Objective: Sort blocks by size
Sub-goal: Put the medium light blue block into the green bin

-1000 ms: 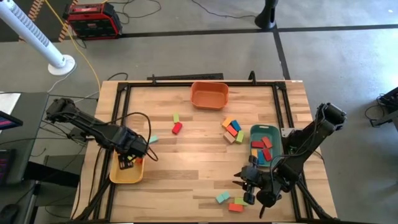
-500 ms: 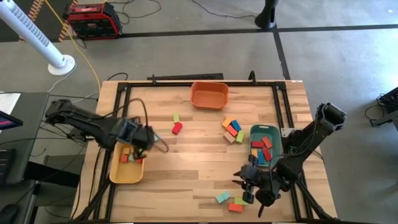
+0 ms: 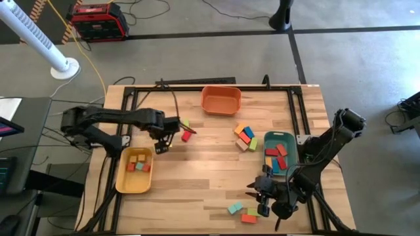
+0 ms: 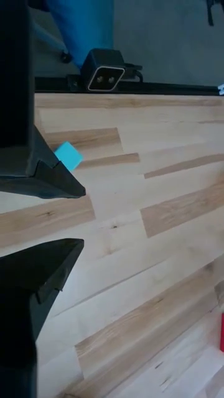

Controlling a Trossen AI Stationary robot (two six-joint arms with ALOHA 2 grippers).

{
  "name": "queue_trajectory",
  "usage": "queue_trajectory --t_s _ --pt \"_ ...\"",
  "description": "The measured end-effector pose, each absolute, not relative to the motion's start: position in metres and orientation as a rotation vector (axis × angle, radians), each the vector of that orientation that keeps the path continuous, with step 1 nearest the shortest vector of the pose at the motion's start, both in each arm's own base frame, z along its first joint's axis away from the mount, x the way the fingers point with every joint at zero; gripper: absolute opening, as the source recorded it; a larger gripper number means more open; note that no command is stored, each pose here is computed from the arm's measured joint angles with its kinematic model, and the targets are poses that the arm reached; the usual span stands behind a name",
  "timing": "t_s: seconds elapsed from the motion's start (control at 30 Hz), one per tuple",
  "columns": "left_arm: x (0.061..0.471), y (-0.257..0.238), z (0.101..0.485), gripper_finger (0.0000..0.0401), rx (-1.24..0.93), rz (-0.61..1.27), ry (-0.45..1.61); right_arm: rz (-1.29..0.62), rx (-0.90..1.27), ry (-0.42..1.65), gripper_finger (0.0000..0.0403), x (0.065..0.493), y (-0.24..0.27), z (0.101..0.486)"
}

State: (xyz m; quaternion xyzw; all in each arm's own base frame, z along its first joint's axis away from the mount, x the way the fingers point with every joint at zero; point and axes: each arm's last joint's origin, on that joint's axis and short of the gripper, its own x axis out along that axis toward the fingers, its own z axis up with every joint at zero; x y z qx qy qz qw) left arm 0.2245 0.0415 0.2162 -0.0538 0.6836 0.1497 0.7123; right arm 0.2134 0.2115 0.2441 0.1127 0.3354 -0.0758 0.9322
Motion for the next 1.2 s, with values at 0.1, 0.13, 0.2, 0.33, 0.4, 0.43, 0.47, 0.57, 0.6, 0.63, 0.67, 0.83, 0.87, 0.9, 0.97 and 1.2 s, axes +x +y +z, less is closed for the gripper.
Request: queue_trajectory --t_s 0.1,0.13,0.2,0.33,0.4,0.43,0.47,0.57,0.6,0.63,0.67,0.83,0.87,0.9,0.97,1.2 --pt "0.232 0.047 0.201 0.0287 -0.111 0.323 1.575 -0.149 0.230 0.687 0.0155 0.212 0.213 0.244" --pt "0.235 0.048 0.196 0.0292 -0.108 0.319 1.595 -0.149 0.230 0.687 0.0155 0.212 0.213 0.244" --pt "0.239 0.050 0.187 0.0304 -0.104 0.312 1.632 -0.145 0.230 0.687 0.0155 0.211 0.214 0.244" --pt "0.243 0.051 0.173 0.0333 -0.100 0.302 1.695 -0.143 0.236 0.687 0.0155 0.210 0.215 0.244" --pt "0.244 0.051 0.170 0.0346 -0.107 0.285 1.712 -0.141 0.235 0.687 0.0155 0.210 0.215 0.244" --pt "0.244 0.051 0.169 0.0351 -0.112 0.272 1.716 -0.141 0.235 0.687 0.0155 0.210 0.215 0.244" --pt "0.244 0.051 0.169 0.0355 -0.109 0.266 1.718 -0.140 0.236 0.686 0.0155 0.209 0.216 0.244" --pt "0.244 0.051 0.169 0.0359 -0.098 0.254 1.717 -0.140 0.236 0.686 0.0155 0.210 0.216 0.244" --pt "0.244 0.051 0.169 0.0359 -0.097 0.252 1.717 -0.141 0.236 0.686 0.0155 0.210 0.216 0.244" --pt "0.244 0.052 0.169 0.0359 -0.099 0.253 1.717 -0.141 0.236 0.686 0.0155 0.210 0.215 0.244" --pt "0.244 0.053 0.169 0.0358 -0.104 0.252 1.716 -0.141 0.236 0.686 0.0155 0.210 0.215 0.244" --pt "0.244 0.053 0.169 0.0354 -0.154 0.247 1.707 -0.141 0.236 0.686 0.0155 0.210 0.215 0.244" --pt "0.244 0.053 0.169 0.0354 -0.161 0.250 1.706 -0.141 0.236 0.686 0.0155 0.210 0.215 0.244" --pt "0.245 0.053 0.169 0.0354 -0.171 0.256 1.703 -0.141 0.236 0.686 0.0155 0.210 0.215 0.244" --pt "0.245 0.053 0.169 0.0353 -0.192 0.267 1.692 -0.141 0.236 0.686 0.0155 0.210 0.215 0.244" --pt "0.234 0.051 0.151 0.0353 -0.237 0.311 1.706 -0.136 0.231 0.683 0.0155 0.208 0.217 0.244"
